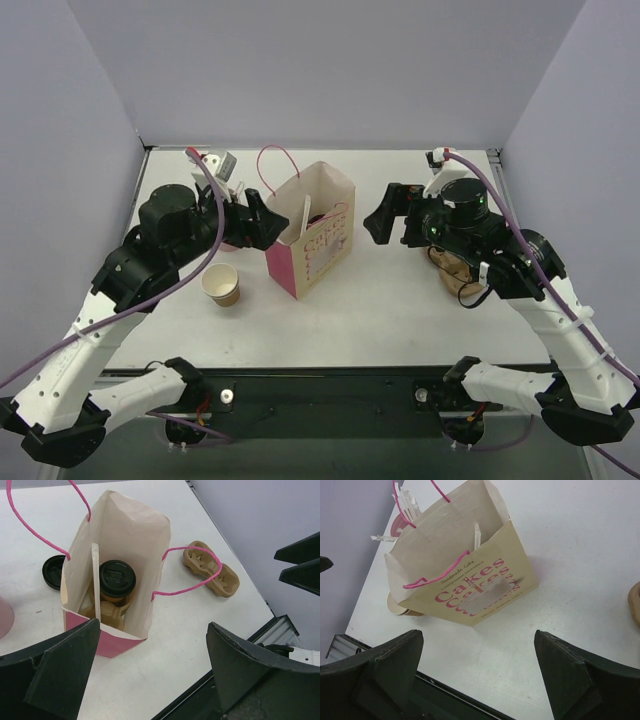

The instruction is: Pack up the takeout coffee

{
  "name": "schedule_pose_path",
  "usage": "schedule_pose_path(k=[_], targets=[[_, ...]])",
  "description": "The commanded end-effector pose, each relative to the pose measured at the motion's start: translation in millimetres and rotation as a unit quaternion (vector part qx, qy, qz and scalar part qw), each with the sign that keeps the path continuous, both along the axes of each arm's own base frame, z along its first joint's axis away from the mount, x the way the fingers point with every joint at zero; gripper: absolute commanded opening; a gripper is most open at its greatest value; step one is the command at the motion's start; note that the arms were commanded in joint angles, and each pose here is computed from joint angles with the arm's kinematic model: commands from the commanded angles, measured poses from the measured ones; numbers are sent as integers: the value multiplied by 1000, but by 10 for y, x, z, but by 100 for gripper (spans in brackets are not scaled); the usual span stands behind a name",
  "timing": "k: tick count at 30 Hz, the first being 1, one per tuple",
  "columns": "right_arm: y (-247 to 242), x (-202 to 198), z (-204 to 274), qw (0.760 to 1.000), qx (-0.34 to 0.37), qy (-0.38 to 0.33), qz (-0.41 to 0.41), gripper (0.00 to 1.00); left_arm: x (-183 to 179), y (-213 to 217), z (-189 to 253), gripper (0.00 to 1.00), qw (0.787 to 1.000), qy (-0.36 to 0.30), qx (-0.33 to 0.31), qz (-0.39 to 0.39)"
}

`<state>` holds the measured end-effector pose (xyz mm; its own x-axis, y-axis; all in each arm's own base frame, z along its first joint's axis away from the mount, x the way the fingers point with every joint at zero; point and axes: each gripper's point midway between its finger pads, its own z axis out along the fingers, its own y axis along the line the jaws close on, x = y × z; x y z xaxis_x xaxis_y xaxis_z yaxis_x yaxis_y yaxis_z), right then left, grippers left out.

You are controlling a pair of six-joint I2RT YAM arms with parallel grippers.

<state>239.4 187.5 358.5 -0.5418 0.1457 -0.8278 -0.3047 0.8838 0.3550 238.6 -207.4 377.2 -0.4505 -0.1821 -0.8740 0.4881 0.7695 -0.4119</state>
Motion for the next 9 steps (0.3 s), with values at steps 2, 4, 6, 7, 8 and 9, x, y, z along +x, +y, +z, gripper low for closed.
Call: schedule_pose_path(k=[2, 4, 6, 7, 8, 9], targets=[[-13, 22, 77, 1000, 11, -18, -9, 100, 9, 29, 273, 97, 999, -44, -30, 9], [-18, 16, 86, 1000, 12, -19, -9, 100, 4, 34, 279, 97, 998, -45, -31, 9], [-14, 21, 90, 1000, 14, -20, -9, 100, -3, 28, 284, 97, 998, -46, -33, 7], [-11, 17, 86, 1000, 13, -20, -8, 100, -3, 31, 286, 97, 998, -46, -33, 8], [-11, 26, 88, 1000, 12, -21, -8, 100, -8, 34, 287, 97, 998, -46, -33, 8], [-14, 21, 90, 1000, 13, -21, -9, 100, -7, 34, 290, 97, 998, -47, -34, 8]])
